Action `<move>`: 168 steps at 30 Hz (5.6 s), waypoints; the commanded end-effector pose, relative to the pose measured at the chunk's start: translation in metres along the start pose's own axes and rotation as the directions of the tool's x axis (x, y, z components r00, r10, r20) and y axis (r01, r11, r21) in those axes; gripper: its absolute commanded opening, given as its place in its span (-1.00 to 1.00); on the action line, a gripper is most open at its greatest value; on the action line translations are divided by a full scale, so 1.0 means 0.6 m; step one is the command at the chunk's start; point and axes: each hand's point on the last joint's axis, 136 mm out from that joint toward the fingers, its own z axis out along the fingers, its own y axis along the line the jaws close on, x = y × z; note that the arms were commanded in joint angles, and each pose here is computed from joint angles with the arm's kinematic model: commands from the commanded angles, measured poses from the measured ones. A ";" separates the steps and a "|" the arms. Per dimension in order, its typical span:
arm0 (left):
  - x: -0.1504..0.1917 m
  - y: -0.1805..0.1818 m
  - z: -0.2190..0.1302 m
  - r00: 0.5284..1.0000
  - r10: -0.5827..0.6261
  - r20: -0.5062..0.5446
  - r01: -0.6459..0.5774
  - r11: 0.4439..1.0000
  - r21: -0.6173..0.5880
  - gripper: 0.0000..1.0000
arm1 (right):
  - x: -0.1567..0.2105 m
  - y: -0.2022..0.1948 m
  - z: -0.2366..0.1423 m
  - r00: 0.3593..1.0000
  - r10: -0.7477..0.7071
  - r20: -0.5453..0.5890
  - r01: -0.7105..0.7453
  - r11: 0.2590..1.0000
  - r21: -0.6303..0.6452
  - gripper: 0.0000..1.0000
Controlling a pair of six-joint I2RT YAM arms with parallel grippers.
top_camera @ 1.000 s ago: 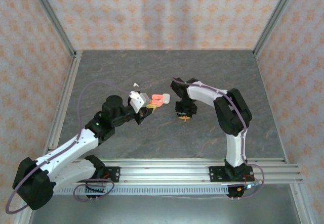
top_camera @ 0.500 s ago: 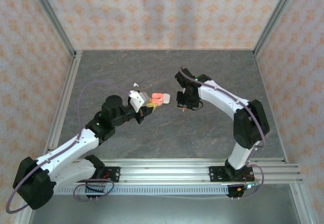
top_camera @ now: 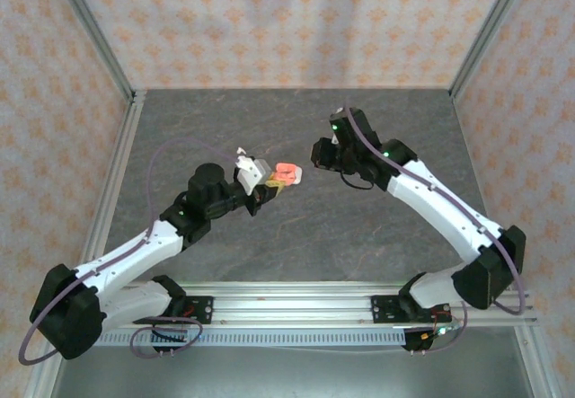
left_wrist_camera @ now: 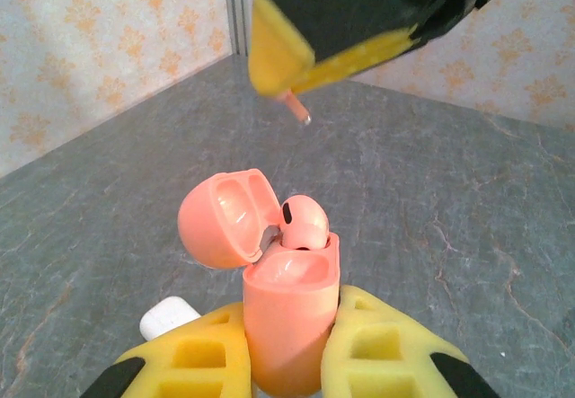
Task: Insert the wireless bluetooth earbuds into the charging case
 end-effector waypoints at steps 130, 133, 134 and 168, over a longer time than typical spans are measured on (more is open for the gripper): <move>-0.128 0.017 -0.035 0.963 -0.124 0.241 0.140 0.989 -0.051 -1.00 | 0.038 0.216 -0.092 0.983 -0.172 0.060 0.177 0.822 -0.541 -0.81; -0.129 0.019 -0.041 0.962 -0.119 0.248 0.138 0.988 -0.063 -1.00 | 0.042 0.213 -0.082 0.982 -0.182 0.047 0.179 0.830 -0.528 -0.81; -0.129 0.019 -0.042 0.961 -0.118 0.249 0.138 0.988 -0.066 -1.00 | 0.044 0.209 -0.078 0.981 -0.187 0.041 0.181 0.837 -0.517 -0.81; -0.118 0.013 -0.046 0.961 -0.123 0.247 0.140 0.989 -0.055 -1.00 | 0.056 0.204 -0.088 0.974 -0.224 0.013 0.199 0.834 -0.515 -0.80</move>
